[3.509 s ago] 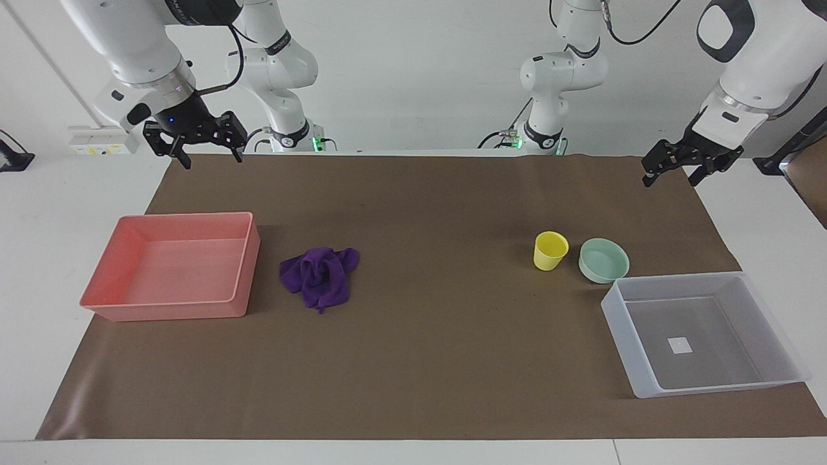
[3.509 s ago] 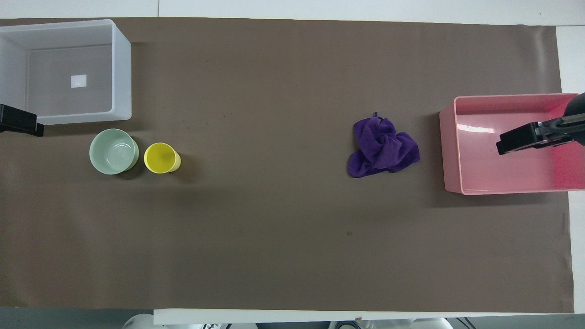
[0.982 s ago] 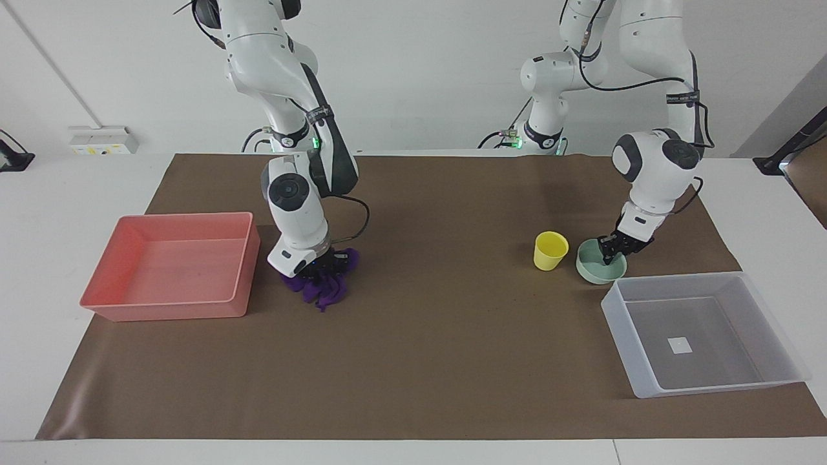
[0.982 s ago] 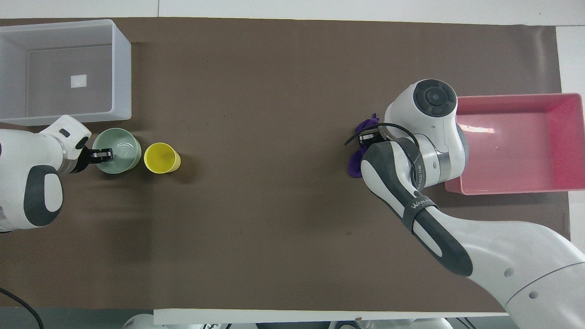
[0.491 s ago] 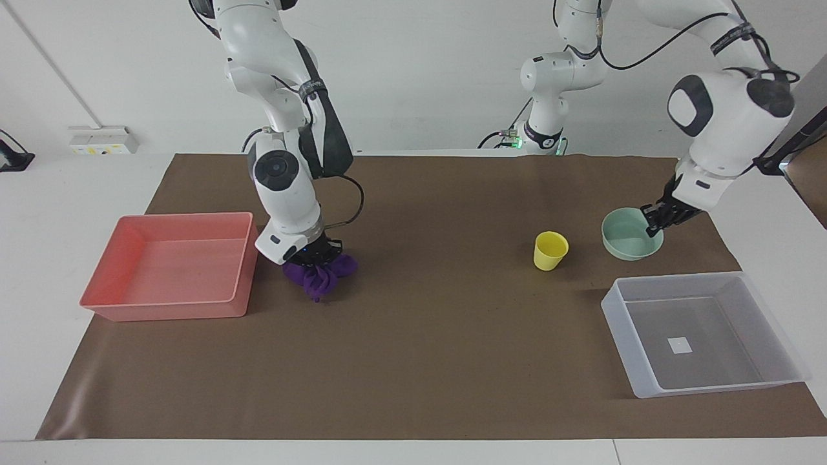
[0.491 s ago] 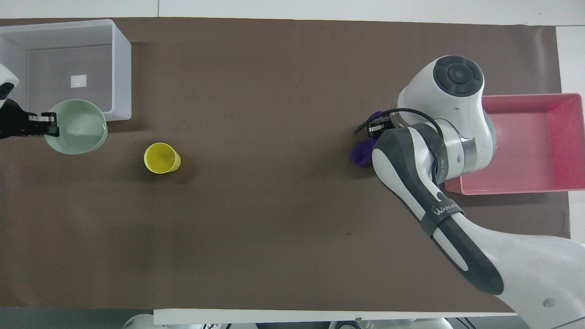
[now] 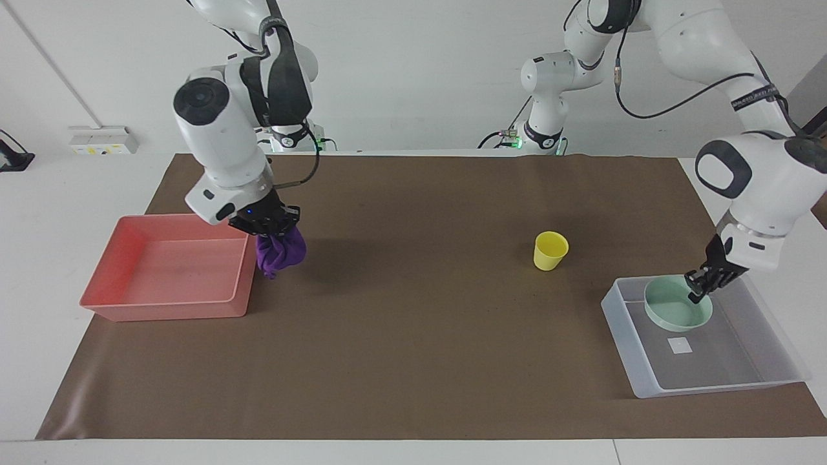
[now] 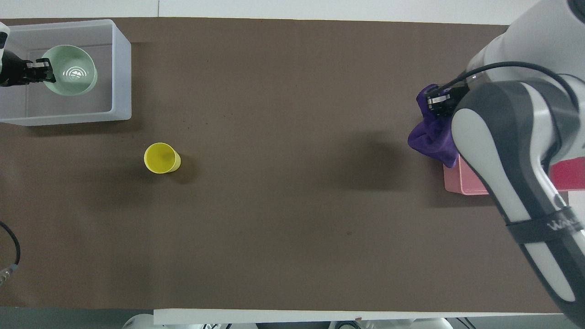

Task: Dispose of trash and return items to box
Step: 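Carry the cloth into the tray while the left gripper drops the bowl in the bin, then grasp the yellow cup with the left gripper and place it in the clear bin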

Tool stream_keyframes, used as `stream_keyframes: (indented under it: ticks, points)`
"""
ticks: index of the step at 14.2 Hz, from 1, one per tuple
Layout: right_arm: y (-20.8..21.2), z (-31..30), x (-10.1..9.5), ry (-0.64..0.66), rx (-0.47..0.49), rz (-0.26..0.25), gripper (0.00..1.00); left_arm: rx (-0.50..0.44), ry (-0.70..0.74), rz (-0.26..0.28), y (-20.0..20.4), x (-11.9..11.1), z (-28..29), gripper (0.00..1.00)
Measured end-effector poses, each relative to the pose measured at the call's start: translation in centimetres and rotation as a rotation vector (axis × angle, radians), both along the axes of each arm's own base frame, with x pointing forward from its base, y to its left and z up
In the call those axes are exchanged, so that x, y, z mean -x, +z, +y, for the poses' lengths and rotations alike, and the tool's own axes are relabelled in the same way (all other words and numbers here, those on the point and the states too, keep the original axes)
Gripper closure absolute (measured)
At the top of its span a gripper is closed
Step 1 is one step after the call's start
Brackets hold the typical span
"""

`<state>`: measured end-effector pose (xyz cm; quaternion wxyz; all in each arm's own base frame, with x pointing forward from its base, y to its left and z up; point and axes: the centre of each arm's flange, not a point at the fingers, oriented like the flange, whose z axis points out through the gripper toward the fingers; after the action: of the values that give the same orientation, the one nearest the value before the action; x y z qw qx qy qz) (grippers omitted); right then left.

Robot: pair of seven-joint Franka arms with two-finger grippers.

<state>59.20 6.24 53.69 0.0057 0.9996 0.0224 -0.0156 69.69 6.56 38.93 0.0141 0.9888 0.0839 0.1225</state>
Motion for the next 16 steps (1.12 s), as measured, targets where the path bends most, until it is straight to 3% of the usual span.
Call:
stream_keyframes:
  ticks: [1,2,3,5,6,9,11,14,16]
  points:
    - [1.0,-2.3,0.4,0.005,0.008,0.0,0.93,-0.005,0.004,-0.031,-1.7,-1.2,0.3,0.93]
    - [1.5,-4.7,0.7,0.017,0.012,0.005,0.93,-0.008,0.005,-0.041,-2.9,-1.7,0.3,0.93]
    - [1.6,-7.3,1.0,0.031,0.012,0.011,0.93,-0.007,0.001,-0.038,-3.1,-1.9,0.1,0.86]
    - [0.1,-12.7,1.8,0.05,0.004,0.034,0.93,0.0,-0.018,0.002,-0.5,-1.6,-1.1,0.64]
    - [-1.3,-14.9,2.3,0.055,0.002,0.03,0.93,0.006,-0.031,0.049,2.0,-0.7,-1.8,0.53]
    - [-6.5,-17.8,4.2,0.04,0.001,0.015,0.93,0.025,-0.069,0.227,10.3,5.6,-4.8,0.2]
    - [-9.8,-17.6,4.9,0.042,0.001,0.009,0.93,0.028,-0.096,0.305,11.6,10.4,-7.4,0.0]
    - [-13.3,-17.1,5.4,0.05,0.0,0.013,0.92,0.013,-0.098,0.405,6.6,17.2,-13.6,0.0]
    - [-13.8,-16.9,5.3,0.056,0.0,0.013,0.88,0.005,-0.111,0.39,3.0,20.2,-15.4,0.0]
